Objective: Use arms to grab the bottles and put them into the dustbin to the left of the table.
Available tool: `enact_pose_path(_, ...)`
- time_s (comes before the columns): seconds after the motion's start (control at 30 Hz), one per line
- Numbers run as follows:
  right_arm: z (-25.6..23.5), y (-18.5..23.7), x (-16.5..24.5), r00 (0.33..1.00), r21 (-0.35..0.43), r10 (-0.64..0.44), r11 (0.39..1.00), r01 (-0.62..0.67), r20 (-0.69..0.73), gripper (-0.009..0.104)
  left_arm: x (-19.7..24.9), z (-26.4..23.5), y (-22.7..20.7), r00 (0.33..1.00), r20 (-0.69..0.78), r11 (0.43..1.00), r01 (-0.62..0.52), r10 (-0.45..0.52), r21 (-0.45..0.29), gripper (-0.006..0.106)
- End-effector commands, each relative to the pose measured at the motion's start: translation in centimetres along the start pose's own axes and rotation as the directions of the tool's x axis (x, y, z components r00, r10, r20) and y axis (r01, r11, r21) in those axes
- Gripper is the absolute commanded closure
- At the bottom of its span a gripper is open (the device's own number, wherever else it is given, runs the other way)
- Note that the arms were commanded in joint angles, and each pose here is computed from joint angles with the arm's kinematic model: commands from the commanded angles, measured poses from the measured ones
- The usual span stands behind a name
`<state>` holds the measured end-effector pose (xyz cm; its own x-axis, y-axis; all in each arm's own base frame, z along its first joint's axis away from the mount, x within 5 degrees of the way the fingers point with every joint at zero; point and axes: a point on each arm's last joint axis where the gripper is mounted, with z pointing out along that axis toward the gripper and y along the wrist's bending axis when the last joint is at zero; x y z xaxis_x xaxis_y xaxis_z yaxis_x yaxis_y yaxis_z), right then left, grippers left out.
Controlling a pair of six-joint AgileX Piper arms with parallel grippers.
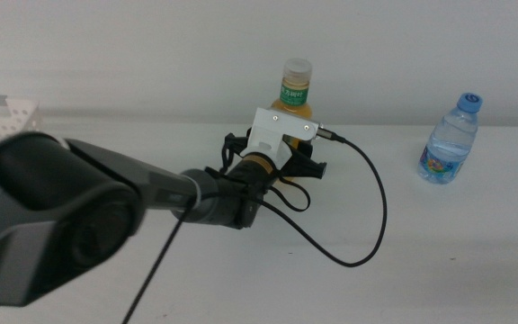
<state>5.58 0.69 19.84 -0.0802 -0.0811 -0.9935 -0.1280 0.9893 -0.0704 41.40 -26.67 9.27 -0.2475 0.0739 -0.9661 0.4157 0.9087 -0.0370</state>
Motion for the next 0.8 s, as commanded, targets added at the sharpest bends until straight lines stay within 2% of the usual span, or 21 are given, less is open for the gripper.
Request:
enact_pose_path(0.0,0.0,0.1,1.2,1.000,0.002,-0.002,1.000,0.002,0.003,0.016,-3.8,-1.7,0.3,0.998,0.055,0.999,-0.031,0.032,-0.017,0.102)
enact_pose_path(0.2,0.0,0.1,1.2,1.000,0.002,-0.002,1.000,0.002,0.003,0.016,-7.3,-6.5,0.8,0.994,-0.057,0.995,0.095,-0.097,-0.040,0.102)
enact_pose_path(0.27,0.0,0.1,1.2,1.000,0.002,-0.002,1.000,0.002,0.003,0.016,-8.6,-8.6,1.1,0.991,-0.103,0.996,0.086,-0.089,-0.031,0.102)
enact_pose_path(0.37,0.0,0.1,1.2,1.000,0.002,-0.002,1.000,0.002,0.003,0.016,-9.9,-11.5,1.8,0.978,-0.208,1.000,-0.012,0.017,0.027,0.102)
enact_pose_path(0.43,0.0,0.1,1.2,1.000,0.002,-0.002,1.000,0.002,0.003,0.016,-10.9,-13.6,2.5,0.958,-0.280,0.996,-0.047,0.066,0.076,0.102)
enact_pose_path(0.57,0.0,0.1,1.2,1.000,0.002,-0.002,1.000,0.002,0.003,0.016,-12.7,-16.8,4.5,0.906,-0.421,0.992,0.017,0.036,0.123,0.102)
enact_pose_path(0.67,0.0,0.1,1.2,1.000,0.002,-0.002,1.000,0.002,0.003,0.016,-13.7,-19.4,6.8,0.859,-0.512,0.990,0.074,-0.002,0.120,0.102)
enact_pose_path(0.77,0.0,0.1,1.2,1.000,0.002,-0.002,1.000,0.002,0.003,0.016,-14.1,-21.6,9.6,0.805,-0.589,0.989,0.133,-0.069,0.066,0.102)
